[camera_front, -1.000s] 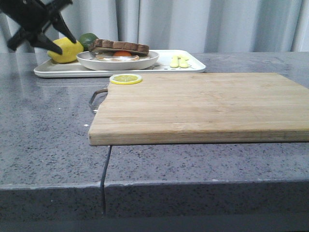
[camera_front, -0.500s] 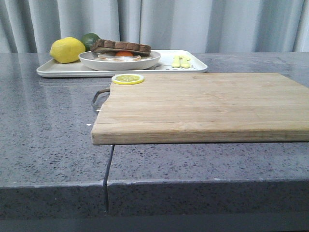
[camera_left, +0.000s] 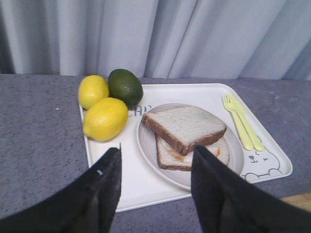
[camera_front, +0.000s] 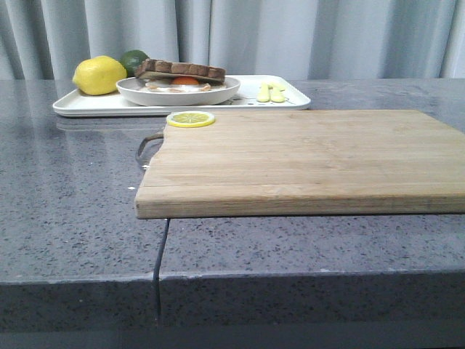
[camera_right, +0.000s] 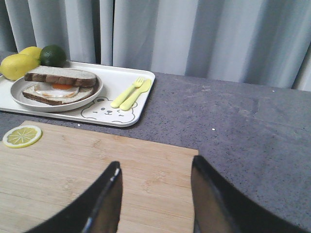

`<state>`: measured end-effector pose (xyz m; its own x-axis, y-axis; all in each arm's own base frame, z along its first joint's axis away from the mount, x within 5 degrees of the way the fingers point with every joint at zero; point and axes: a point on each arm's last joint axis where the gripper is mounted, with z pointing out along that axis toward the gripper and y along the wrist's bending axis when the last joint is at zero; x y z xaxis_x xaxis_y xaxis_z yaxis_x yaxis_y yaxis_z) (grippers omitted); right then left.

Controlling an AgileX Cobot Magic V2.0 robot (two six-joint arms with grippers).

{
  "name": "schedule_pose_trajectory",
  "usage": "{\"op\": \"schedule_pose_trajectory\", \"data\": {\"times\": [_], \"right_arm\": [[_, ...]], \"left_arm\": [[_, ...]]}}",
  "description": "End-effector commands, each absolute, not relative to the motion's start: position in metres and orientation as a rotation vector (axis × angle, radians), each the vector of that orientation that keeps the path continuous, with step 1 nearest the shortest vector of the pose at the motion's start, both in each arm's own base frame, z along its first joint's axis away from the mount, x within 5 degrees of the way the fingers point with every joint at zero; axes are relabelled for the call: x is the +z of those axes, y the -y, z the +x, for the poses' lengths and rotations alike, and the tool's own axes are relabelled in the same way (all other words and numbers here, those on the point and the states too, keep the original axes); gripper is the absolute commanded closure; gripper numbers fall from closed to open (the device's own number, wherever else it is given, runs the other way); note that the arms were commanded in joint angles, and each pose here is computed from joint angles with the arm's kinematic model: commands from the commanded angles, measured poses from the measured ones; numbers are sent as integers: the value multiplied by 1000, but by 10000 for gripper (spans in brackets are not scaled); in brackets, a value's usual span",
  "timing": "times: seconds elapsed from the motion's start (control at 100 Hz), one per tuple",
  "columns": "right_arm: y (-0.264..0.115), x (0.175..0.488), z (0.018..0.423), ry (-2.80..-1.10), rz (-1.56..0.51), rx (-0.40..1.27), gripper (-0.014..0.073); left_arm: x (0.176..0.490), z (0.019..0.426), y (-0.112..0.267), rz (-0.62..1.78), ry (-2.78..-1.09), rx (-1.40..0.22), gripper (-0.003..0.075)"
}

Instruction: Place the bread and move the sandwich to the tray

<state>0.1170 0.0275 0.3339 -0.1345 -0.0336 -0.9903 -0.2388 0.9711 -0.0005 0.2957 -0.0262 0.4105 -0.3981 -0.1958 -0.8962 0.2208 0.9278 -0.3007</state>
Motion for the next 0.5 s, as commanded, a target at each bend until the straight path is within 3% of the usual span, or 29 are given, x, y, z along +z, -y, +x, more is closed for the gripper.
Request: {"op": "schedule_pose_trajectory", "data": {"times": [0.0, 0.18, 0.49], "right_arm": [[-25, 348, 117, -1609, -186, 161, 245], [-24, 347, 114, -1596, -216, 121, 262], [-17, 322, 82, -1521, -236, 82, 263]], "left_arm": [[428, 263, 18, -96, -1709, -386, 405], [406, 216, 19, -132, -1645, -351, 405], [334, 139, 16, -107, -1656, -301, 405]]}}
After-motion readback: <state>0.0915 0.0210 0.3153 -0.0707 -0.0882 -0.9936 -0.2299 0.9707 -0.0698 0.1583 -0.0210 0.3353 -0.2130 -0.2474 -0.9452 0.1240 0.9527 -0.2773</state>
